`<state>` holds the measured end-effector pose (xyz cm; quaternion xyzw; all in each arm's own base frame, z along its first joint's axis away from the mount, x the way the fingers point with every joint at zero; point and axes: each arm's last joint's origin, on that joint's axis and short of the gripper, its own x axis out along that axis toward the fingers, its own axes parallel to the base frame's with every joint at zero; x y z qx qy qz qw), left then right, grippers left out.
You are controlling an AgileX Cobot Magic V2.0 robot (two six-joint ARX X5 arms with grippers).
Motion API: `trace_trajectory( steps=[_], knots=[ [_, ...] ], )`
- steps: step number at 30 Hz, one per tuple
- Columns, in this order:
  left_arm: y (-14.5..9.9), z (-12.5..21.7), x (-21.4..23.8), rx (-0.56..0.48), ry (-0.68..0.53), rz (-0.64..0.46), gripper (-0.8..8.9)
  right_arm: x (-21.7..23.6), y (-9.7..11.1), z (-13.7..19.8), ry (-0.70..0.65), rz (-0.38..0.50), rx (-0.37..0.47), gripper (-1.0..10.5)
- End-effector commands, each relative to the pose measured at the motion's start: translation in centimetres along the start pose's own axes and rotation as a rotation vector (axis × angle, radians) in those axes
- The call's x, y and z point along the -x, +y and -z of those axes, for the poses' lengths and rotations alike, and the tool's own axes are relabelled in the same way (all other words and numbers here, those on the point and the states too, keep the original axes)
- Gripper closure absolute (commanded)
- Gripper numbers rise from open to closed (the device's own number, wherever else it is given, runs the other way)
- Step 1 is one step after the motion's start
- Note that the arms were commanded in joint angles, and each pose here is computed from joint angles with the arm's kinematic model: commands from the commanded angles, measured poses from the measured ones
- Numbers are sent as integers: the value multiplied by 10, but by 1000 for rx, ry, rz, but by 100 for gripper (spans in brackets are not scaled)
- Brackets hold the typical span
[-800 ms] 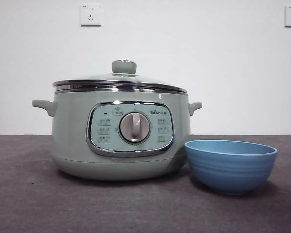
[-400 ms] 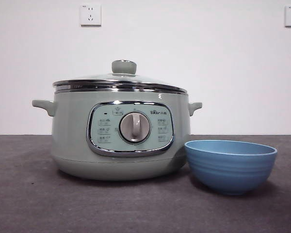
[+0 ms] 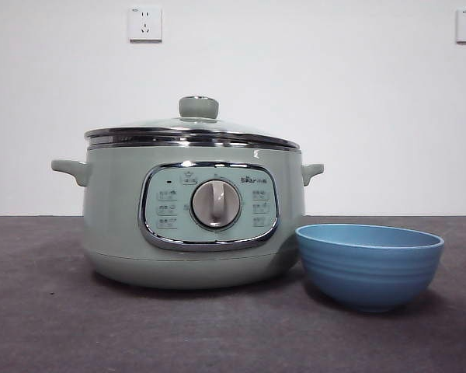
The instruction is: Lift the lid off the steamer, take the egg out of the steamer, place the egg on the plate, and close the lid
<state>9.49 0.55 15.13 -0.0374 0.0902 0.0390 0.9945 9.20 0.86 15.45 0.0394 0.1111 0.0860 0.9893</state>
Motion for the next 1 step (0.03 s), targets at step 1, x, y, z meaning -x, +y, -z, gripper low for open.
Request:
trace_trajectory(
  steps=[1],
  knots=[
    [1,4,-1,6,9,-6,816,-1,-1,3,5,4,-11,946]
  ],
)
